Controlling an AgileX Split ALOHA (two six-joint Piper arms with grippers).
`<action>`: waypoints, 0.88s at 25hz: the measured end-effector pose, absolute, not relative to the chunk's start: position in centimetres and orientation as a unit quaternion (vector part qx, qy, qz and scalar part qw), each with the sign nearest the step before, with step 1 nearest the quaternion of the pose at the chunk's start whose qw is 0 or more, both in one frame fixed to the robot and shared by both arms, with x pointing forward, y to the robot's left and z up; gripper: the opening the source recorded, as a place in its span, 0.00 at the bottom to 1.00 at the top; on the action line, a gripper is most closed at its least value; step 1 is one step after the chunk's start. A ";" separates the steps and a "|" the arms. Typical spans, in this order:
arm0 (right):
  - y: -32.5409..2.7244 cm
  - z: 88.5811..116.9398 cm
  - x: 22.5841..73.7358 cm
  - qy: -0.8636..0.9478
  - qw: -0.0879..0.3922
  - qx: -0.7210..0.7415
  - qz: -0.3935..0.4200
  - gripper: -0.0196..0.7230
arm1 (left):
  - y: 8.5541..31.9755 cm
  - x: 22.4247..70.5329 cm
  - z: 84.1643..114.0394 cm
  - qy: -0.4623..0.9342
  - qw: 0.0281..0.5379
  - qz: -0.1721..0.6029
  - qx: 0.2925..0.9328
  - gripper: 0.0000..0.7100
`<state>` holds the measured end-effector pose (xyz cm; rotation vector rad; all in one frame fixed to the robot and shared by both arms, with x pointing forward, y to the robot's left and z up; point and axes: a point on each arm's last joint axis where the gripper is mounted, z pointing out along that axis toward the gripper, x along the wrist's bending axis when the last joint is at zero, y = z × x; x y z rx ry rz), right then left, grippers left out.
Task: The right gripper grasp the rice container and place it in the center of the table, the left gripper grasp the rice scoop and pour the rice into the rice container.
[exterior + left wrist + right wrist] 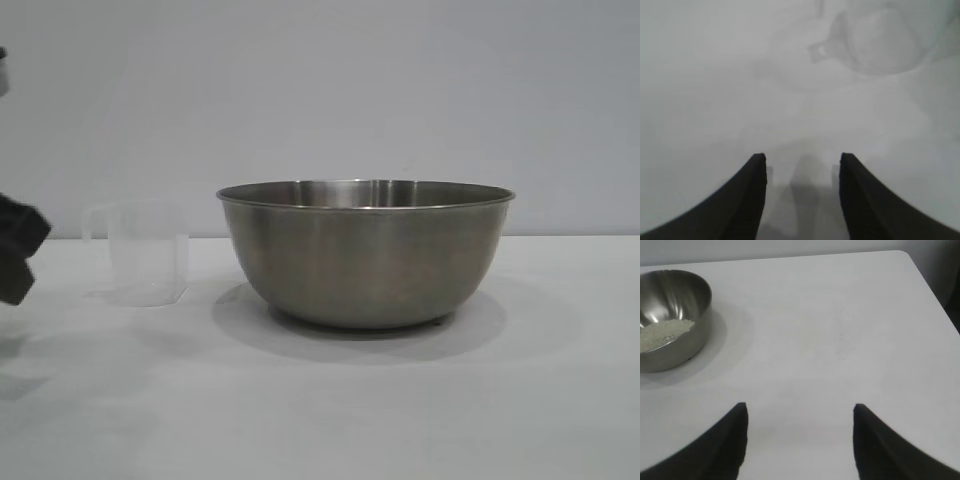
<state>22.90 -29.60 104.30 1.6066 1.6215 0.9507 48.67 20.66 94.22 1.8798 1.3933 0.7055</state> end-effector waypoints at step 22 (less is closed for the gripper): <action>-29.6 104.3 22.9 0.619 0.328 0.614 0.363 0.55 | 21.0 40.5 105.7 0.471 0.423 0.158 0.758 0.72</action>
